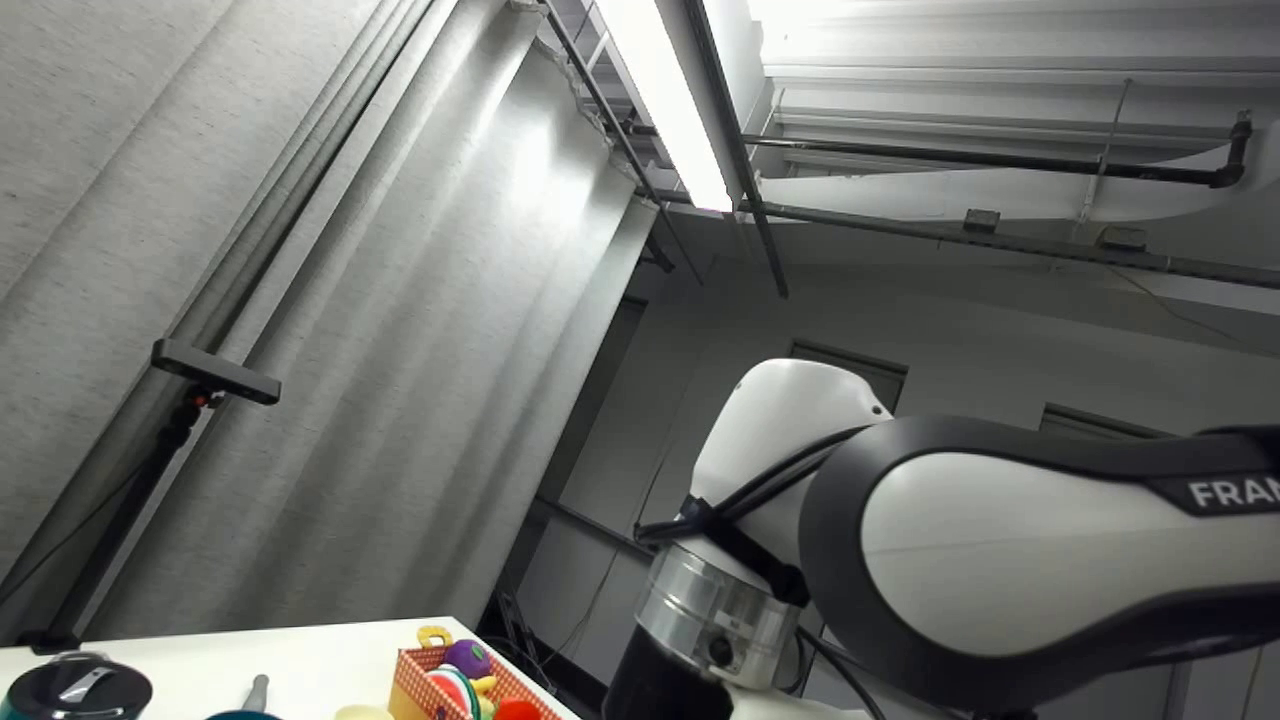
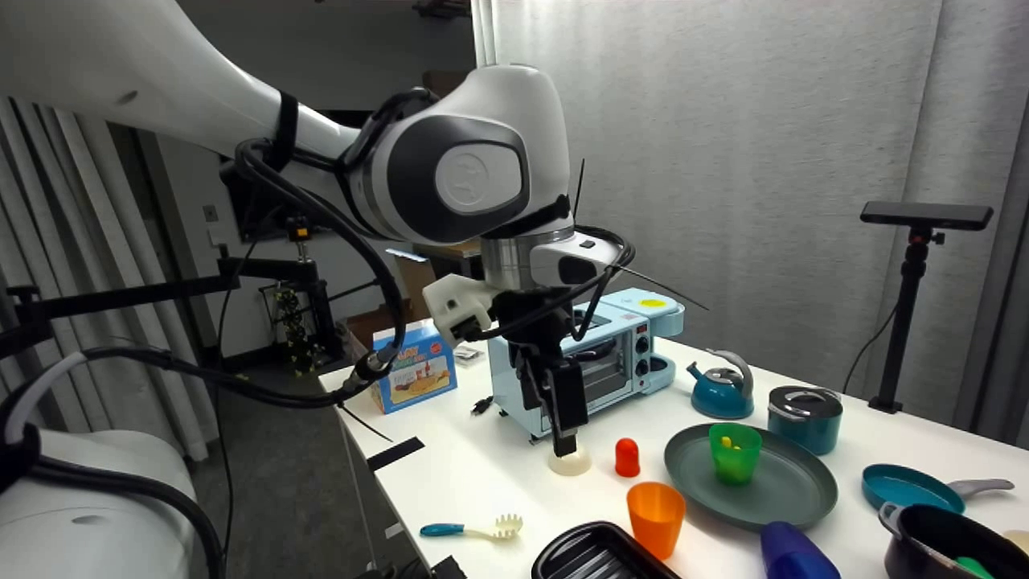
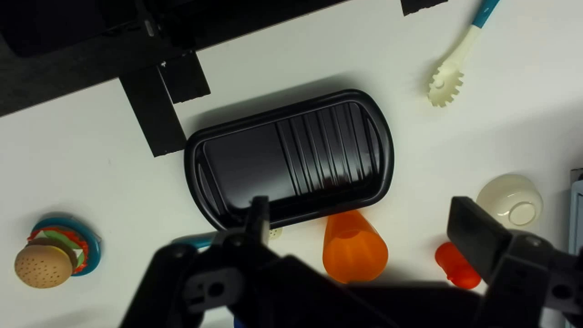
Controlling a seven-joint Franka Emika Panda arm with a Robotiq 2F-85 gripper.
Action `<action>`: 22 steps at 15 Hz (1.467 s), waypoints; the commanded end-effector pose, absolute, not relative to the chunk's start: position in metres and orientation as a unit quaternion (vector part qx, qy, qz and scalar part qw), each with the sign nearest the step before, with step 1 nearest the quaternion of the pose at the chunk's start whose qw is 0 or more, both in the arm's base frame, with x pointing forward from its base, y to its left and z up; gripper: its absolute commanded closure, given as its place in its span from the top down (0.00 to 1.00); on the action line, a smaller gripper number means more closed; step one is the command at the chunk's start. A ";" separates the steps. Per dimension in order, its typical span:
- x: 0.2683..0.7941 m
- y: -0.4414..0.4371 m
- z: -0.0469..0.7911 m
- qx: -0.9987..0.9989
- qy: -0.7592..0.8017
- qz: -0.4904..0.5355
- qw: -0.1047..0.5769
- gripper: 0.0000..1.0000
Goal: Place the dark blue cup upright
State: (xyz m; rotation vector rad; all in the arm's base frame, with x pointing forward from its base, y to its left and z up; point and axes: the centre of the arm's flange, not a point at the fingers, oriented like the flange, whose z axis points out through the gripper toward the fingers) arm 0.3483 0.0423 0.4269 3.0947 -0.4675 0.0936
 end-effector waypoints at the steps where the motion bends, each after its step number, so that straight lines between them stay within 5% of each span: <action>1: 0.348 0.042 0.427 0.988 -0.149 0.030 0.005 1.00; 22: 0.439 -0.036 0.371 0.973 -0.219 0.070 0.023 1.00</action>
